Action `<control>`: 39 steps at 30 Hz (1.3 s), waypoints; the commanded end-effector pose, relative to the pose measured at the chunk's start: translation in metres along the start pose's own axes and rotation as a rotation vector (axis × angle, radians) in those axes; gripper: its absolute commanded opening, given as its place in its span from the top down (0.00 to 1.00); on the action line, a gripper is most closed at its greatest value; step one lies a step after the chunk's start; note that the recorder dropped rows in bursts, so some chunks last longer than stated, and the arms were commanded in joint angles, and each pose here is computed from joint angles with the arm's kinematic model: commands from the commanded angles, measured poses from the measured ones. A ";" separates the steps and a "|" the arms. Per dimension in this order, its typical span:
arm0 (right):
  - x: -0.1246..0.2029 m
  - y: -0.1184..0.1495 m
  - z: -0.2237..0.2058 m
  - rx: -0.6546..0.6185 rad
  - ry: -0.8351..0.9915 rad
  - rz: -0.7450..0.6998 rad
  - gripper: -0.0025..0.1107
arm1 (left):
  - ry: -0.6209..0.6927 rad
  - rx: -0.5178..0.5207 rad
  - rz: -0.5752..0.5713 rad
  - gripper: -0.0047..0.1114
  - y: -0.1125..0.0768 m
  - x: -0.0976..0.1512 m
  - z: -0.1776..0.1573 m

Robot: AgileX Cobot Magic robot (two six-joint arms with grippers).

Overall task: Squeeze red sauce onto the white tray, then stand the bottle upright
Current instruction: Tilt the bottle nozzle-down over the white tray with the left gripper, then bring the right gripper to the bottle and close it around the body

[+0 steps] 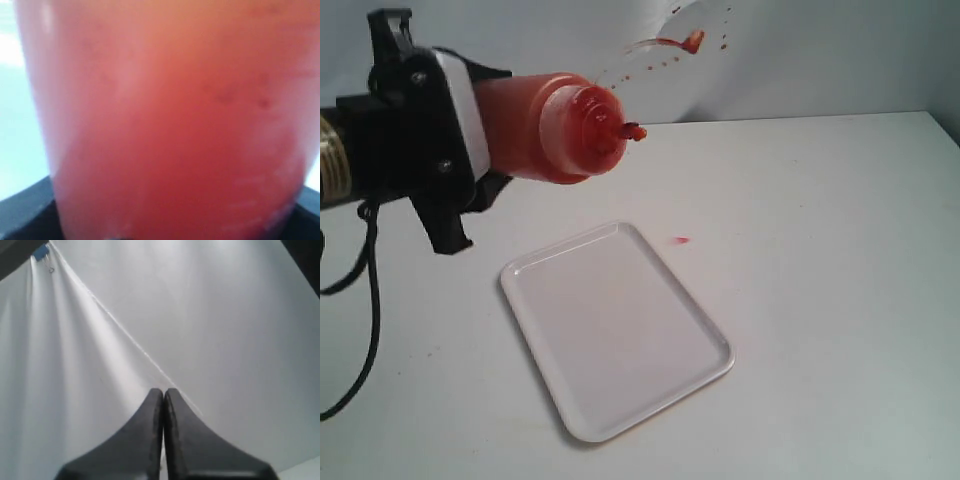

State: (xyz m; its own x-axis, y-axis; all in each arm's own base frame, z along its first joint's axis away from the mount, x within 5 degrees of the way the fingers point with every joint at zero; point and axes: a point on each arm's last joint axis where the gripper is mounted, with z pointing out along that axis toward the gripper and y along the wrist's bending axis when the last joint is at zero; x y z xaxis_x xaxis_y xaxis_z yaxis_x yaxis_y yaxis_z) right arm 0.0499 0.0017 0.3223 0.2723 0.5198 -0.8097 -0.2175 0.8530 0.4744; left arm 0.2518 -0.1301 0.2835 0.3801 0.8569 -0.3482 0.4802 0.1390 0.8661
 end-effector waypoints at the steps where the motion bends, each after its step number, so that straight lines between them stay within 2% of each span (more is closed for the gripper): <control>1: 0.006 0.006 0.032 -0.028 0.150 -0.186 0.98 | 0.184 -0.011 0.270 0.96 0.033 -0.016 -0.007; 4: 0.018 0.011 0.056 -0.079 0.259 -0.275 0.98 | 0.234 -0.035 0.380 0.96 0.046 -0.026 -0.011; 7: 0.043 0.015 0.079 -0.139 0.369 -0.358 0.98 | 0.267 -0.041 0.508 0.96 0.047 -0.037 -0.013; 12: 0.088 0.022 0.099 -0.294 0.521 -0.524 0.98 | 0.315 -0.015 0.675 0.96 0.036 -0.049 -0.005; 17: 0.128 0.037 0.103 -0.539 0.601 -0.691 0.97 | 0.343 0.021 0.870 0.96 0.017 -0.062 0.016; 19: 0.140 0.041 0.103 -0.605 0.624 -0.710 0.92 | 0.392 0.027 0.963 0.96 0.011 -0.064 0.025; 22: 0.154 0.043 0.105 -0.660 0.641 -0.698 0.76 | 0.453 0.034 1.075 0.96 0.002 -0.065 0.037; 24: 0.163 0.043 0.107 -0.678 0.656 -0.685 0.60 | 0.448 0.035 1.118 0.96 -0.002 -0.067 0.042; 27: 0.177 0.044 0.109 -0.719 0.660 -0.651 0.27 | 0.441 0.035 1.151 0.96 -0.005 -0.068 0.046; 29: 0.186 0.045 0.111 -0.753 0.651 -0.612 0.08 | 0.441 0.025 1.167 0.96 -0.004 -0.069 0.046; 30: 0.191 0.045 0.111 -0.765 0.653 -0.597 0.05 | 0.441 0.023 1.171 0.96 -0.004 -0.069 0.046; 35: 0.210 0.045 0.115 -0.798 0.622 -0.487 0.05 | 0.437 0.005 1.206 0.96 -0.002 -0.071 0.046; 39: 0.221 0.044 0.121 -0.794 0.597 -0.445 0.05 | 0.387 0.009 1.209 0.96 -0.005 -0.074 0.048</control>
State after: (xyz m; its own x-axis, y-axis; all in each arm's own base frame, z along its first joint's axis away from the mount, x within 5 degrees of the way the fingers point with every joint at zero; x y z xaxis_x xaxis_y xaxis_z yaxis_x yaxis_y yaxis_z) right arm 0.2074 0.1550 0.2062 0.0016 -0.1638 -0.9865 -0.8136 0.5733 -0.0965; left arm 0.2604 -0.2132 0.2805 0.3226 0.5268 0.7863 0.0378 -0.8373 0.5455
